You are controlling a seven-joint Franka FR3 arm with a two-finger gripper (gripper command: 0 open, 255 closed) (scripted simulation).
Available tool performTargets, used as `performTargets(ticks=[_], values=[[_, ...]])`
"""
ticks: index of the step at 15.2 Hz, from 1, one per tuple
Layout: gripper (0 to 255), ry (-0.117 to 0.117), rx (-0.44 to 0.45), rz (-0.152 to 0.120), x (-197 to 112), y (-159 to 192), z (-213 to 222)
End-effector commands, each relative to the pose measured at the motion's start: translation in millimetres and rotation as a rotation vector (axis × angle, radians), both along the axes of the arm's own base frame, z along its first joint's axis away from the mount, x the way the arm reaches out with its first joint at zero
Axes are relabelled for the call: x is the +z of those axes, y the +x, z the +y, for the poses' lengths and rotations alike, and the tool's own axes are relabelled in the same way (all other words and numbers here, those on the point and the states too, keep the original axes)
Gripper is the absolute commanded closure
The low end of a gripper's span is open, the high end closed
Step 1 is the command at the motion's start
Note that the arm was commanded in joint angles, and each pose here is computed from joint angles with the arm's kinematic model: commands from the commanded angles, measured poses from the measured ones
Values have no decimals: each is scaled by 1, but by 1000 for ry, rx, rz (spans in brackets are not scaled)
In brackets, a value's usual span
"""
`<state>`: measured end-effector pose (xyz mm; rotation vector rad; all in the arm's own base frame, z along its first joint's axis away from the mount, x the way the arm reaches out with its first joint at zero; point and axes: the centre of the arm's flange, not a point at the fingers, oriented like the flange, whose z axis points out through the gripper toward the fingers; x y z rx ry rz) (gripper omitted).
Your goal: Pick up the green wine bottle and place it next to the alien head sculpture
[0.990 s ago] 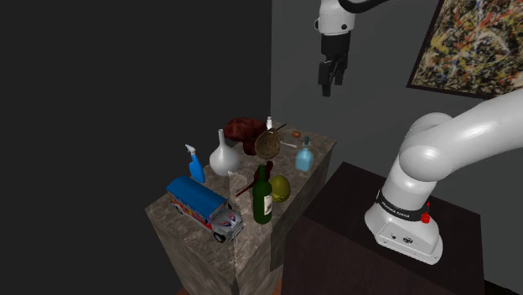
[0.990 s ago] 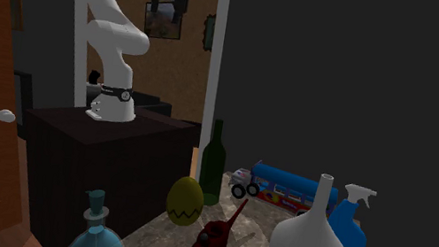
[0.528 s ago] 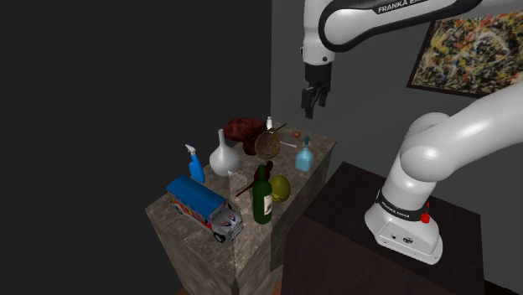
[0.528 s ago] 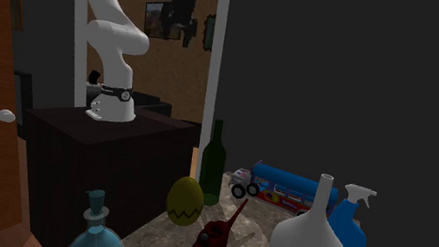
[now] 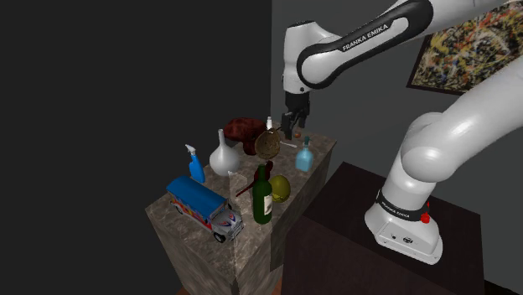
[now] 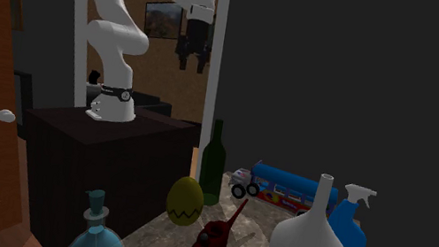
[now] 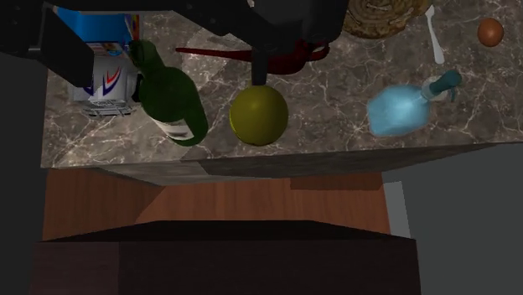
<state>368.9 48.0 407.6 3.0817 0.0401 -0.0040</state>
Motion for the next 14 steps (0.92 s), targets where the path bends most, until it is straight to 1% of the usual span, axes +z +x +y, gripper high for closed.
performTargets(ticks=[1,13,14], values=[[0,10,1,-14,-23,10,8],[0,63,9,-77,-146,79,62],[0,63,9,-77,-147,80,62]])
